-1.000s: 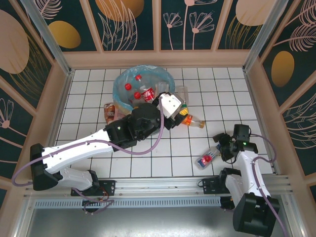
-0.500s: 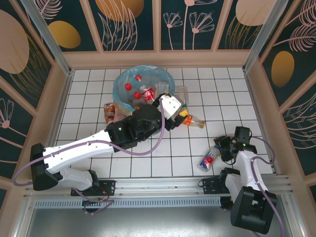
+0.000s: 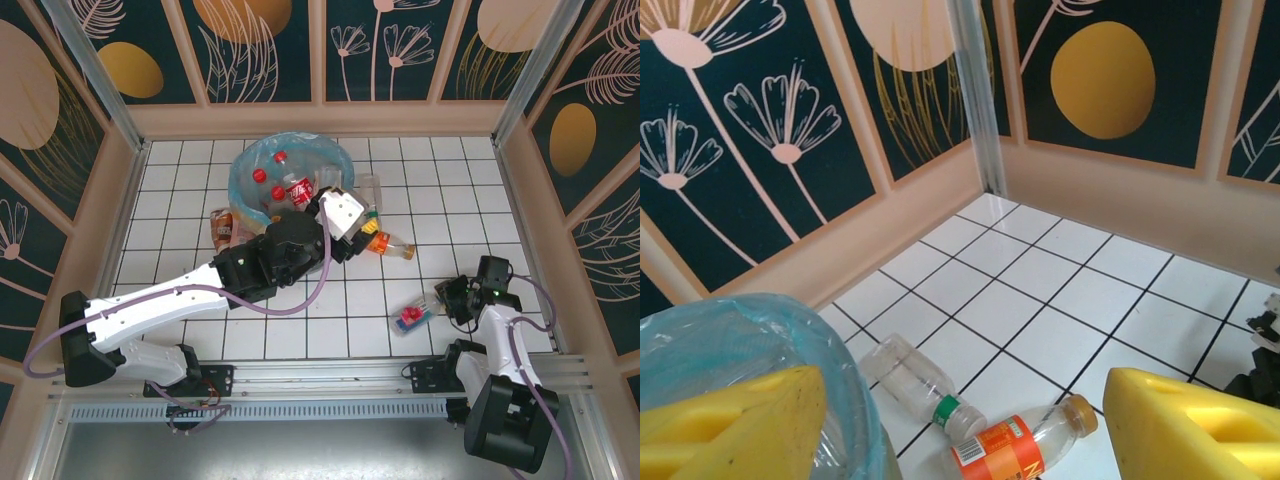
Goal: Put the plastic bottles in the bin
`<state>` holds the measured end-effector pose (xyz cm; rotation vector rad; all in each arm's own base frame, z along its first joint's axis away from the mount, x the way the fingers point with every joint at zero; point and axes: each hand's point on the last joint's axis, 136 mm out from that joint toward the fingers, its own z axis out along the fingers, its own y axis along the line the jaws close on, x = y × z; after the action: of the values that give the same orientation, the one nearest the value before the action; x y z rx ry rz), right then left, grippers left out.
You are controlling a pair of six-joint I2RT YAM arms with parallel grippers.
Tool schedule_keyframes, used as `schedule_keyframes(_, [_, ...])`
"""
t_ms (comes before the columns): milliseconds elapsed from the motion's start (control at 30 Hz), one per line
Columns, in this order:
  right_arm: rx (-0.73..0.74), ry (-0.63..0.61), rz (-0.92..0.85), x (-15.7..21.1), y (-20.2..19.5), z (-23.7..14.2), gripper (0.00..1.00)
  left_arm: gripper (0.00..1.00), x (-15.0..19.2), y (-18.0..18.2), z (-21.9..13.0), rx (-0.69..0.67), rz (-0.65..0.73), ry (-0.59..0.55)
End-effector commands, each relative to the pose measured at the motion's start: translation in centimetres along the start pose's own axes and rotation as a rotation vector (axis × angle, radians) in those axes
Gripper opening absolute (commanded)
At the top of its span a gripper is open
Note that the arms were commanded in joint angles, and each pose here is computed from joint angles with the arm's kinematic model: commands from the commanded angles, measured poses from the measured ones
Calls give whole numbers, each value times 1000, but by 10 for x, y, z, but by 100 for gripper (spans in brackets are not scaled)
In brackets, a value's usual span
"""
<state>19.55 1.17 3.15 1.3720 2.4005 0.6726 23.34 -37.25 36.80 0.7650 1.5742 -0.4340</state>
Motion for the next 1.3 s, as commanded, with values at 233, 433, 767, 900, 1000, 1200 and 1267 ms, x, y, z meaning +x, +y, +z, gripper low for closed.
schedule_keyframes(233, [-290, -224, -164, -52, 124, -89, 18, 74, -35, 74, -29, -336, -165, -78])
schedule_keyframes(433, [-648, -473, -439, -46, 272, -207, 8, 73, -48, 125, -38, -341, -359, -138])
schedule_keyframes(767, [-1144, -608, -1099, 155, 453, -318, 0, 73, -65, 190, -108, -366, -544, -272])
schedule_keyframes(900, [-1095, -673, -1263, 200, 483, -283, 0, 73, -48, 196, -124, -419, -565, -260])
schedule_keyframes(1000, [-1035, -669, -1333, 216, 495, -245, 0, 73, -35, 198, -133, -449, -571, -251])
schedule_keyframes(1200, [-987, -622, -1458, 243, 508, -181, 0, 73, -20, 202, -136, -489, -561, -228])
schedule_keyframes(1267, [-980, -608, -1479, 249, 512, -167, 0, 74, -18, 203, -136, -498, -552, -228])
